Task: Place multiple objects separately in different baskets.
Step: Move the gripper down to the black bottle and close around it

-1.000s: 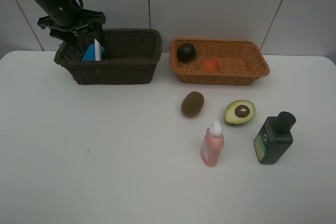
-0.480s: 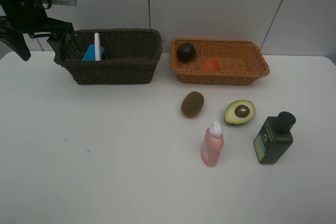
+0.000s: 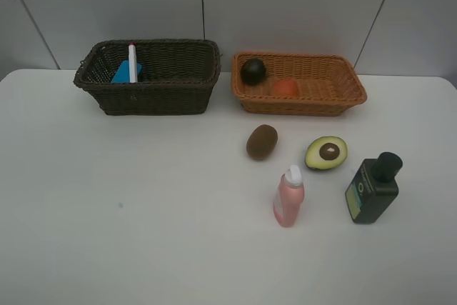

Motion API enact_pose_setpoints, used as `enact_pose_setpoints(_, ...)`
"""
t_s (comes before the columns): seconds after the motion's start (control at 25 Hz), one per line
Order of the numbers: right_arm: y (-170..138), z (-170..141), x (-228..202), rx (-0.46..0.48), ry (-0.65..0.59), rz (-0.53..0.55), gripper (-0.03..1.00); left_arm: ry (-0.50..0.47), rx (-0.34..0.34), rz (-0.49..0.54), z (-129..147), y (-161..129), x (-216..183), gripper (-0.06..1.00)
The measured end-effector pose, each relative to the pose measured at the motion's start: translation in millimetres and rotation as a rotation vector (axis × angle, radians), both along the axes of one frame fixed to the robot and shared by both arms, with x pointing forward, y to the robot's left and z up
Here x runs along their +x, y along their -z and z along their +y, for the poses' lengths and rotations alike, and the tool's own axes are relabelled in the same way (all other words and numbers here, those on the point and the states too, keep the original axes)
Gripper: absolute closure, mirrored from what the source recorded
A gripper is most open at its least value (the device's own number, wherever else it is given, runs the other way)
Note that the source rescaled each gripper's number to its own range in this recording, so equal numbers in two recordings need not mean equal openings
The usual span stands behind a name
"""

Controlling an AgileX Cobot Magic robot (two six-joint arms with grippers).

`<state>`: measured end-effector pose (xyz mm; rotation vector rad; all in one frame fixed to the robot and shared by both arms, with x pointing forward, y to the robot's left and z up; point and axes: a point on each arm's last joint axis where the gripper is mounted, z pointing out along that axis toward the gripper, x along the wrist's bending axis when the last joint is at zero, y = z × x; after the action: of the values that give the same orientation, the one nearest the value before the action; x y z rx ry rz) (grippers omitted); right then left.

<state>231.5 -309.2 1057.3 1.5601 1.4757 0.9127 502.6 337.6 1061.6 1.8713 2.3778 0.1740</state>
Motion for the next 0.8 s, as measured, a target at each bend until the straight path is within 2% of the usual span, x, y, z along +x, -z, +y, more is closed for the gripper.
enact_pose_setpoints(0.2, 0.0, -0.6, 0.8, 0.0, -0.081, 0.0, -0.03, 0.042, -0.007, -0.112, -13.5, -14.4, -81.9, 0.04)
enact_pose_setpoints(0.28, 0.0, -0.7, 0.9, 0.0, -0.097, 0.0, -0.03, 0.074, 0.014, -0.196, -18.4, -20.4, -116.3, 0.04)
enact_pose_setpoints(0.44, 0.0, -0.7, 1.0, 0.0, -0.104, 0.0, -0.03, 0.155, 0.029, -0.333, -30.3, -13.2, -172.3, 0.04)
enact_pose_setpoints(0.6, 0.0, -0.7, 1.0, 0.0, -0.104, 0.0, -0.03, 0.225, 0.036, -0.431, -38.4, 6.4, -210.5, 0.04)
enact_pose_setpoints(0.8, 0.0, -0.8, 1.0, -0.001, -0.104, 0.0, -0.03, 0.24, 0.035, -0.583, -44.2, 6.0, -236.4, 0.04)
